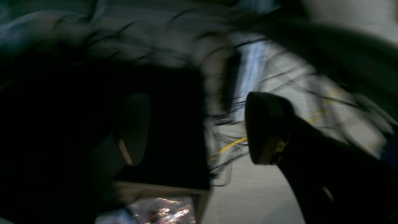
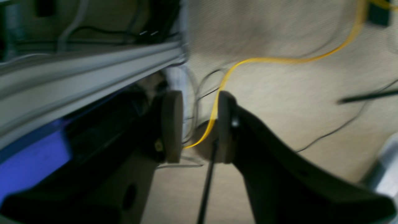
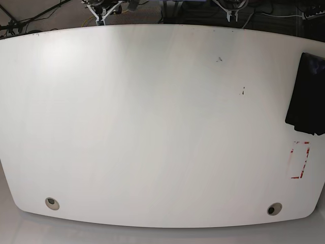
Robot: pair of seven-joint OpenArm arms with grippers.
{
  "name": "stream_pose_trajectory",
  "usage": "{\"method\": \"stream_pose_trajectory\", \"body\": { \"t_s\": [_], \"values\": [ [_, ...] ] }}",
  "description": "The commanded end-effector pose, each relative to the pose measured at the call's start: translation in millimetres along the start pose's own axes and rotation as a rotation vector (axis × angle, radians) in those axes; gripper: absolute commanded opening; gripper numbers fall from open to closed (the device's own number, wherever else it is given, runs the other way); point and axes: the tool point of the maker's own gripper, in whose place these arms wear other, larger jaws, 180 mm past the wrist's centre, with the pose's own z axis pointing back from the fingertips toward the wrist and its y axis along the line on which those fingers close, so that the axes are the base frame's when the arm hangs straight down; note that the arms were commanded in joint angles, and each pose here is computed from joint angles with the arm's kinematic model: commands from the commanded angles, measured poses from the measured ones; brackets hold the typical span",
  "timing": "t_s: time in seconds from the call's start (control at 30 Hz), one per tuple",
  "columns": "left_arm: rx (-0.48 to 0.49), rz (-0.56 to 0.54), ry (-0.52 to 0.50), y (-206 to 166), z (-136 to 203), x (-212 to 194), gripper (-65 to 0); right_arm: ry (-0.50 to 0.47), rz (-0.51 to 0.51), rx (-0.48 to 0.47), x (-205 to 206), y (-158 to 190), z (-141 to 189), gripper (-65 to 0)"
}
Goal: Fold the T-shirt properly
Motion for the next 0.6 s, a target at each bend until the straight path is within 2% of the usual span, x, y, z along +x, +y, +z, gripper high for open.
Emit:
{"method": "stream_pose_trajectory", "body": {
  "t_s": [0.0, 0.13, 0.57],
  "values": [
    [0.014, -0.006, -0.016, 5, -1, 8, -21.5, 0.023, 0.045, -0.011, -6, -4, 2, -46.6],
    [0.005, -0.005, -0.016, 3, -1, 8, -21.2, 0.035, 0.081, -0.027, -8, -6, 1, -46.6],
    [0.002, 0.007, -0.018, 2, -1, 9, -21.0, 0.036, 0.076, -0.008, -9, 6, -2, -46.5]
  ]
}}
